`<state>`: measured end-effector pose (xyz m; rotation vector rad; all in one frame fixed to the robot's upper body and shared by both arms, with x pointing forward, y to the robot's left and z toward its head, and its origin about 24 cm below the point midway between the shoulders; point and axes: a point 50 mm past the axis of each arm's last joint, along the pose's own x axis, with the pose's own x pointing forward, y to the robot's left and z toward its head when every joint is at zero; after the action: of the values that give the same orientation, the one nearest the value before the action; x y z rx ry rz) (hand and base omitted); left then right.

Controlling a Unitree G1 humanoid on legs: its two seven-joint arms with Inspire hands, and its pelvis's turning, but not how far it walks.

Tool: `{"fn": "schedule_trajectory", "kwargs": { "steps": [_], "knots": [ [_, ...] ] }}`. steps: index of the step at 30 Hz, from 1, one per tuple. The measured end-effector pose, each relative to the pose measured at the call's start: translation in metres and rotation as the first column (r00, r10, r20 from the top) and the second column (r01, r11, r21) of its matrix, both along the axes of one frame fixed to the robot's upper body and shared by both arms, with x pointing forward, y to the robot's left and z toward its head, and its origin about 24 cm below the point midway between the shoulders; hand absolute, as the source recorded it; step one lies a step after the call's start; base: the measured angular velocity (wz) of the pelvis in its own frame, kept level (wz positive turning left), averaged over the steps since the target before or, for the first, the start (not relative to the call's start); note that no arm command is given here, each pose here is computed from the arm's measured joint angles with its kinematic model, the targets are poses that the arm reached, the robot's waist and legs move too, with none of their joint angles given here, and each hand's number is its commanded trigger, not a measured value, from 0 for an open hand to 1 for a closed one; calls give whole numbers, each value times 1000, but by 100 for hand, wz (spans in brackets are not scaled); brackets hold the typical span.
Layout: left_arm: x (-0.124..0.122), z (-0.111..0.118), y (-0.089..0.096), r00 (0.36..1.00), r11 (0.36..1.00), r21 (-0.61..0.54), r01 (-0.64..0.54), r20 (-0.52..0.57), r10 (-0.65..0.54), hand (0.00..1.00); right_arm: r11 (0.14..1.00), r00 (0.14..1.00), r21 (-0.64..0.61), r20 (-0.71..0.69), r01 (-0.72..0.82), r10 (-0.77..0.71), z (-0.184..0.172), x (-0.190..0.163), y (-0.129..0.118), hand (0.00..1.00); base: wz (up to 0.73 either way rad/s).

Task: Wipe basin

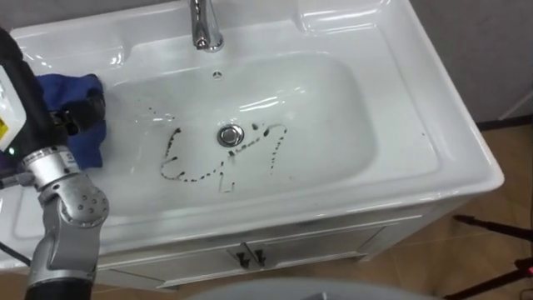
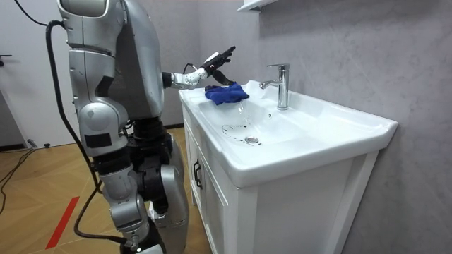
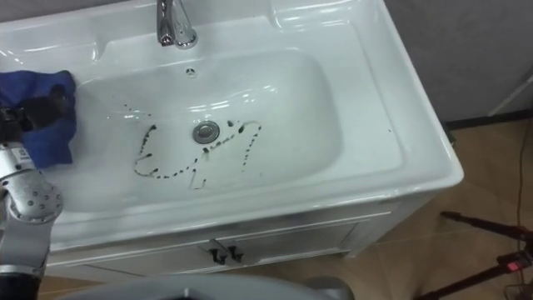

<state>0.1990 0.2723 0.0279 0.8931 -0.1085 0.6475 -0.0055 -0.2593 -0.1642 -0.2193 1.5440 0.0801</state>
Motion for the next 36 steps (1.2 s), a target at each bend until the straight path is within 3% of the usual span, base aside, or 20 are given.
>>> {"fn": "schedule_trajectory", "kwargs": {
  "steps": [5,10,26,36],
  "knots": [
    [-3,-33,-14,983,998,-54,40,-174,-49,0,1000,1000,11,6,-4,4,0,3,-1,0,0],
    [-7,-44,-15,972,997,-67,37,-230,-52,0,1000,1000,12,18,-5,5,0,8,-1,0,2],
    [-11,-51,-11,967,998,-63,6,-255,-22,0,1000,1000,-14,20,-4,4,0,12,-1,0,1],
    [-14,-45,-2,981,997,-28,-72,-184,66,0,999,999,-31,23,-23,23,0,12,0,0,0]
  ]
}}
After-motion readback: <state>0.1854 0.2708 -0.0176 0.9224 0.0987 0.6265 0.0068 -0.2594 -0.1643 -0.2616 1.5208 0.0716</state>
